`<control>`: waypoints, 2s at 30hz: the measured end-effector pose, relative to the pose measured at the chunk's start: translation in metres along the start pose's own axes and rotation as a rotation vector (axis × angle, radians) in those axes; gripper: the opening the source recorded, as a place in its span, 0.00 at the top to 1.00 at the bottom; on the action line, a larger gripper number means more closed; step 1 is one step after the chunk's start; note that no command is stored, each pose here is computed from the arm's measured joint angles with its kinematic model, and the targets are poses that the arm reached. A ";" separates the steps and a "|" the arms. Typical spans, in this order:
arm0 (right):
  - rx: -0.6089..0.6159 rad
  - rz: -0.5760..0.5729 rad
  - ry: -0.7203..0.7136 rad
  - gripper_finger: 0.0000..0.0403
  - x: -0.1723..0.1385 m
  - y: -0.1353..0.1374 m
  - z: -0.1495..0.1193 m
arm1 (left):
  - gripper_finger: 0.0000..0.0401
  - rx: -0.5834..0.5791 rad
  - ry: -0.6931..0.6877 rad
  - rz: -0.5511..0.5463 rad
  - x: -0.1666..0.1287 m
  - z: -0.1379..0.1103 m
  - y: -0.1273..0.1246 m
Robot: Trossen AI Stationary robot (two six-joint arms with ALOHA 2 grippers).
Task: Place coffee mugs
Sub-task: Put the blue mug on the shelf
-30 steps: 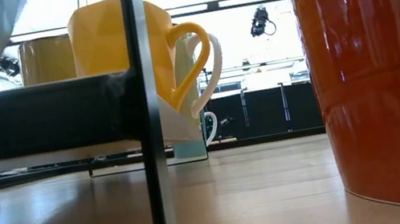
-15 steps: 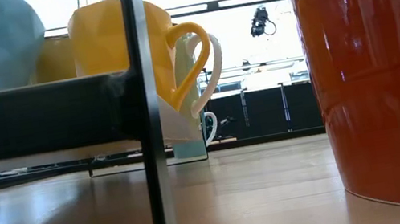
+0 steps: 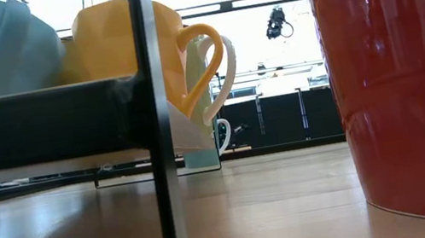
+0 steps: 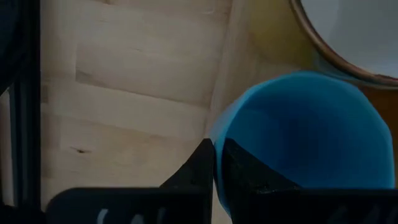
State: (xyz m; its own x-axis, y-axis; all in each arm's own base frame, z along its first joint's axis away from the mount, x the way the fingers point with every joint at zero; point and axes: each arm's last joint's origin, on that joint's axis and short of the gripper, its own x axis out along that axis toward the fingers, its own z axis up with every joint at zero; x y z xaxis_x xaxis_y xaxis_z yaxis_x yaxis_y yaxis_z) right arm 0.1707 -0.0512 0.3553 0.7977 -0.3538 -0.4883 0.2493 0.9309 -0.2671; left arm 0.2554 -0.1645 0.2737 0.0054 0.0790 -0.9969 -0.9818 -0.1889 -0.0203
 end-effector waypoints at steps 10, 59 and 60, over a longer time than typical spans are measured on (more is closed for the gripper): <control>0.000 0.000 0.000 0.70 0.000 0.000 0.000 | 0.93 0.005 -0.004 -0.014 0.000 0.003 -0.004; 0.000 -0.001 -0.003 0.70 0.000 0.000 0.000 | 0.83 0.485 -0.086 -0.094 0.000 0.004 -0.008; 0.000 -0.001 -0.003 0.70 0.000 0.000 0.000 | 0.83 0.496 -0.088 -0.094 0.000 0.004 -0.008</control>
State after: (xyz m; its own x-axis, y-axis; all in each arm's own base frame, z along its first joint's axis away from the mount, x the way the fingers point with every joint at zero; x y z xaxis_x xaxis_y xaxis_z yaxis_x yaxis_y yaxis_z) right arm 0.1708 -0.0512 0.3555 0.7992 -0.3542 -0.4856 0.2502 0.9306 -0.2671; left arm 0.2630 -0.1592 0.2745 0.1032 0.1593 -0.9818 -0.9500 0.3081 -0.0499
